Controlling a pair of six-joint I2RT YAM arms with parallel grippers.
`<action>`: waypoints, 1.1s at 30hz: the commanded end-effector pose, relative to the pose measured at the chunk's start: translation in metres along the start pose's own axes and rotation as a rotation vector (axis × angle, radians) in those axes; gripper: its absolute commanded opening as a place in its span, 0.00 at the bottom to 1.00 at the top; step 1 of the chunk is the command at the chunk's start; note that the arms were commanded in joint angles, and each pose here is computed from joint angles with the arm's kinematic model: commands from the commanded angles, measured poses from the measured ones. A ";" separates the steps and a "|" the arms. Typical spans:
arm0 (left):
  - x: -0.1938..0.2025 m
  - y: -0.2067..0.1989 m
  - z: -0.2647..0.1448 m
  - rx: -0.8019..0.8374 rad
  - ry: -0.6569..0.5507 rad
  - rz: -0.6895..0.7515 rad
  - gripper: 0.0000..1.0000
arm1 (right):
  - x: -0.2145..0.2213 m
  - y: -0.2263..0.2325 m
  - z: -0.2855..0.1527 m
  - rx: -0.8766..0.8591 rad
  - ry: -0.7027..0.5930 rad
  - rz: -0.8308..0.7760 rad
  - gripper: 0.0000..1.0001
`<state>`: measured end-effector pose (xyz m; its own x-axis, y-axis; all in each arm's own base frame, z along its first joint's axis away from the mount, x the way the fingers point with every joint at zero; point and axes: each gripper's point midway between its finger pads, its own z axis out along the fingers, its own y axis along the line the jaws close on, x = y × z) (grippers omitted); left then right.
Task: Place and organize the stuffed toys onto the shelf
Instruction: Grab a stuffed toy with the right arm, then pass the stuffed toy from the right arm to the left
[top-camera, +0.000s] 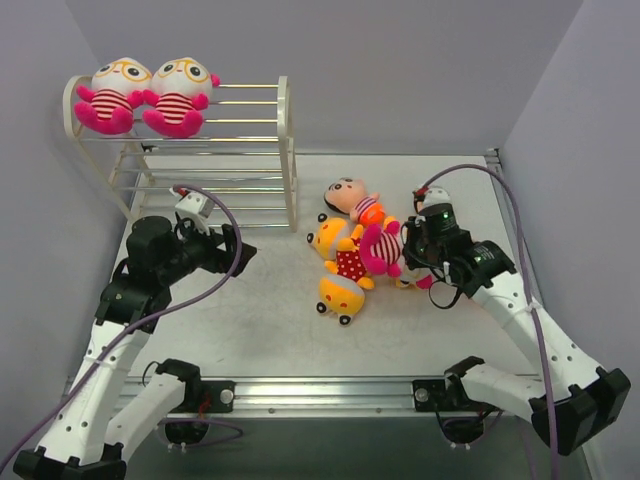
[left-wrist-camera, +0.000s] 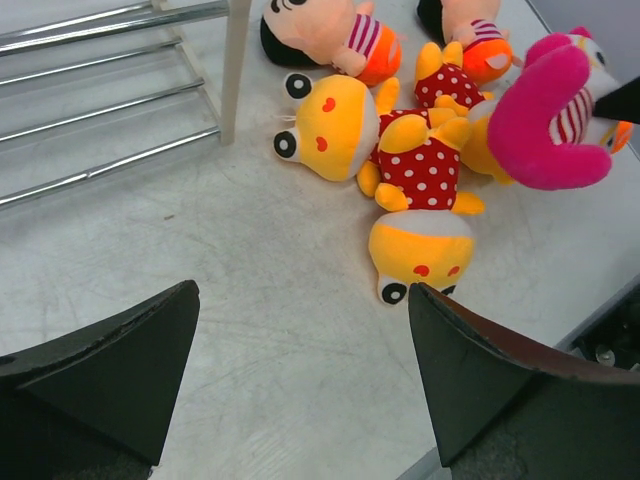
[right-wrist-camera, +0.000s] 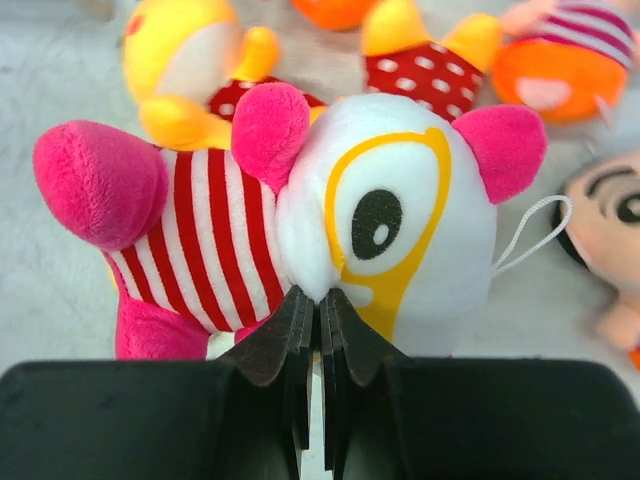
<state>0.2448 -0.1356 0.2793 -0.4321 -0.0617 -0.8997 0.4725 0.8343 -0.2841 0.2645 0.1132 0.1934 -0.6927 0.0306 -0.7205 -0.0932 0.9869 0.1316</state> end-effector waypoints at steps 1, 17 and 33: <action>-0.008 -0.024 -0.008 0.097 0.019 -0.015 0.94 | -0.033 0.057 -0.002 -0.183 -0.097 -0.200 0.00; 0.010 -0.069 0.009 0.204 0.105 -0.099 0.96 | -0.023 0.178 0.005 -0.332 -0.159 -0.683 0.00; 0.031 -0.078 0.060 0.051 0.113 -0.181 0.93 | -0.021 0.198 -0.005 -0.378 -0.217 -0.700 0.00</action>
<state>0.2212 -0.2394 0.2389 -0.6526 -0.0576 -0.7555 0.4673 0.7543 -0.4611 0.2526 0.3010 0.2122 -0.2843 -0.5569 -0.7804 -0.7324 0.6515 -0.1981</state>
